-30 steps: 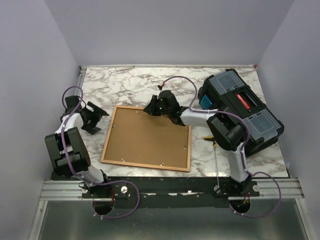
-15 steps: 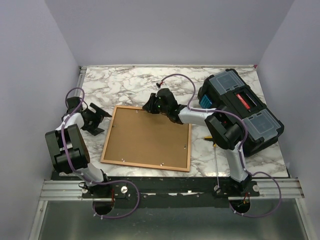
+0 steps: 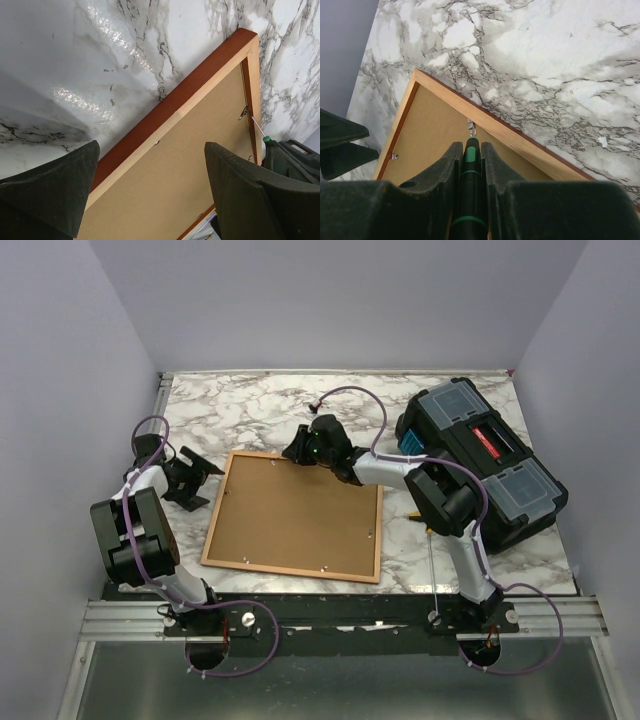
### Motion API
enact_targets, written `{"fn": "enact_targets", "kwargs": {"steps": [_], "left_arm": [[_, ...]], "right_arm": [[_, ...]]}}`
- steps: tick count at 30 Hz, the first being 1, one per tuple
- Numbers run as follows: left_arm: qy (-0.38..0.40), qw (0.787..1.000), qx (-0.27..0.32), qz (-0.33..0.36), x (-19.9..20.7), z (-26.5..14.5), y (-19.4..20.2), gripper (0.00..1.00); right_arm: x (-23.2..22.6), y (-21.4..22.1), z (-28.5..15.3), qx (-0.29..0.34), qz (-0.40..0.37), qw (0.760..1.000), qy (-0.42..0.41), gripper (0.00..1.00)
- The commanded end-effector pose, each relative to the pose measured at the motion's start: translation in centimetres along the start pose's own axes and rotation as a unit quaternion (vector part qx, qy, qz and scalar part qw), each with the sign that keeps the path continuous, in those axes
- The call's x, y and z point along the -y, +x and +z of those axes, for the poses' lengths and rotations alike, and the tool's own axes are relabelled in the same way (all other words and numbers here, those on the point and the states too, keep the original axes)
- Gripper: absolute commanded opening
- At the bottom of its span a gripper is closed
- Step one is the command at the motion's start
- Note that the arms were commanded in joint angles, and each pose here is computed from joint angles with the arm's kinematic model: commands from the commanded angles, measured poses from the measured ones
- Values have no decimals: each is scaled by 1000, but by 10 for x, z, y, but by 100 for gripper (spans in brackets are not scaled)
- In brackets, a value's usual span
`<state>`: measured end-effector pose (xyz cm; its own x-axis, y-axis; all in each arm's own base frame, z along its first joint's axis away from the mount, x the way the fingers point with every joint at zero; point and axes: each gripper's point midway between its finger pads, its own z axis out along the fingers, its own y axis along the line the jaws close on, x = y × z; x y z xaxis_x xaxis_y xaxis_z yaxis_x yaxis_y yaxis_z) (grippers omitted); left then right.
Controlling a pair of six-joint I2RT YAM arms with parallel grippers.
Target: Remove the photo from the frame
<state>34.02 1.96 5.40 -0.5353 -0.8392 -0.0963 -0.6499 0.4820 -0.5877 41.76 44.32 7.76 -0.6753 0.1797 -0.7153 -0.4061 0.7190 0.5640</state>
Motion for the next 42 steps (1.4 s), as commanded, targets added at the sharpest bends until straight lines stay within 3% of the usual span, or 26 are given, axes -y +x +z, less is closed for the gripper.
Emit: {"fn": "enact_targets", "kwargs": {"steps": [1,11,15,21,25,31,36,42], "left_arm": [[11,1000,-6,5,5,2,-2,88],[15,1000,-8,6,7,2,-1,88],[3,1000,9,23,8,-5,-5,88],[-55,991,85,88,16,-38,-11,90],[-92,979,121,133,21,-60,13,92],[-61,985,109,116,12,-84,79,93],[-20,985,128,111,-2,-93,102,90],[-43,978,108,176,-10,-95,100,92]], "right_arm": [[-7,17,9,-23,5,999,-28,1],[-20,25,3,-40,8,998,-54,1],[-28,4,-9,-22,-9,999,-45,1],[-34,-49,-44,8,-62,998,23,1],[-17,-58,-86,2,-105,991,85,1],[2,-39,-160,-9,-123,986,113,1],[-4,-8,-182,-41,-112,991,59,1],[-49,16,-145,-68,-60,993,-80,1]]}}
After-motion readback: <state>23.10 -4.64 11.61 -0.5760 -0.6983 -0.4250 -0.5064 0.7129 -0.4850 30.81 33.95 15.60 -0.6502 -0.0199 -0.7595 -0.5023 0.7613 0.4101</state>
